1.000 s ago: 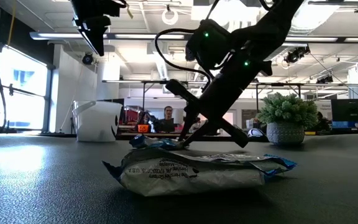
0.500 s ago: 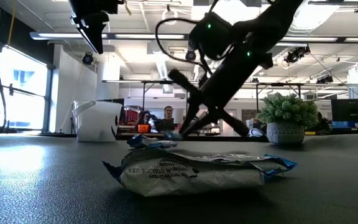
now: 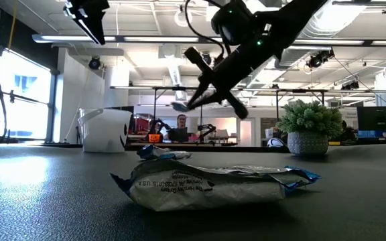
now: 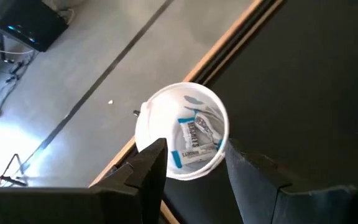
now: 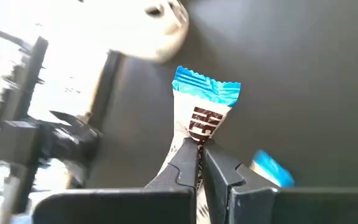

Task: Sort candy
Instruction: Put the white chocolate into the white bucket

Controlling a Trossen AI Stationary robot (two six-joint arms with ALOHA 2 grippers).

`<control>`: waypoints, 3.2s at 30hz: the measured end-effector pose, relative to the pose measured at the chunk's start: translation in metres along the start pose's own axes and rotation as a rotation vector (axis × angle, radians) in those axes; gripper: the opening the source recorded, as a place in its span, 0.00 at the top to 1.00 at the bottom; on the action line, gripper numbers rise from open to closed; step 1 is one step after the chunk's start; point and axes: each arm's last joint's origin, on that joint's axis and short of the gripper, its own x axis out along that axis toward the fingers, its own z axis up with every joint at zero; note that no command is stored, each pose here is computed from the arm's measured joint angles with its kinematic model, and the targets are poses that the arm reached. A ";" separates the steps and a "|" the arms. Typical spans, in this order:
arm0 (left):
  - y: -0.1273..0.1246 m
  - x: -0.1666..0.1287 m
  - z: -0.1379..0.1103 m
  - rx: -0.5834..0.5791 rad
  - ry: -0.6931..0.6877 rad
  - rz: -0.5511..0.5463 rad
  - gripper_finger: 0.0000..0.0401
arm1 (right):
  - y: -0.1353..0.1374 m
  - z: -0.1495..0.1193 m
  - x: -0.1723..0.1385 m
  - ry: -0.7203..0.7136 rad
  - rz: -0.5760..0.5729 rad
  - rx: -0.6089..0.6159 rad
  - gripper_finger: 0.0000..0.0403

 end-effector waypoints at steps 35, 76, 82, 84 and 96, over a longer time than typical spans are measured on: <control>0.015 -0.026 0.021 -0.184 -0.360 -0.041 0.62 | 0.095 0.120 0.109 -0.187 0.330 -0.327 1.00; 0.023 -0.037 0.015 -0.237 -0.403 -0.071 0.62 | 0.101 0.150 0.158 -0.242 0.310 -1.011 0.73; 0.022 -0.037 0.015 -0.265 -0.394 -0.107 0.62 | 0.100 0.152 0.158 -0.268 0.259 -0.993 0.55; 0.020 -0.037 0.013 -0.259 -0.380 -0.163 0.62 | 0.099 0.151 0.157 -0.229 0.242 -0.958 0.53; 0.014 -0.034 0.002 -0.190 -0.259 -0.313 0.62 | 0.107 0.158 0.091 0.074 -0.053 -0.964 0.60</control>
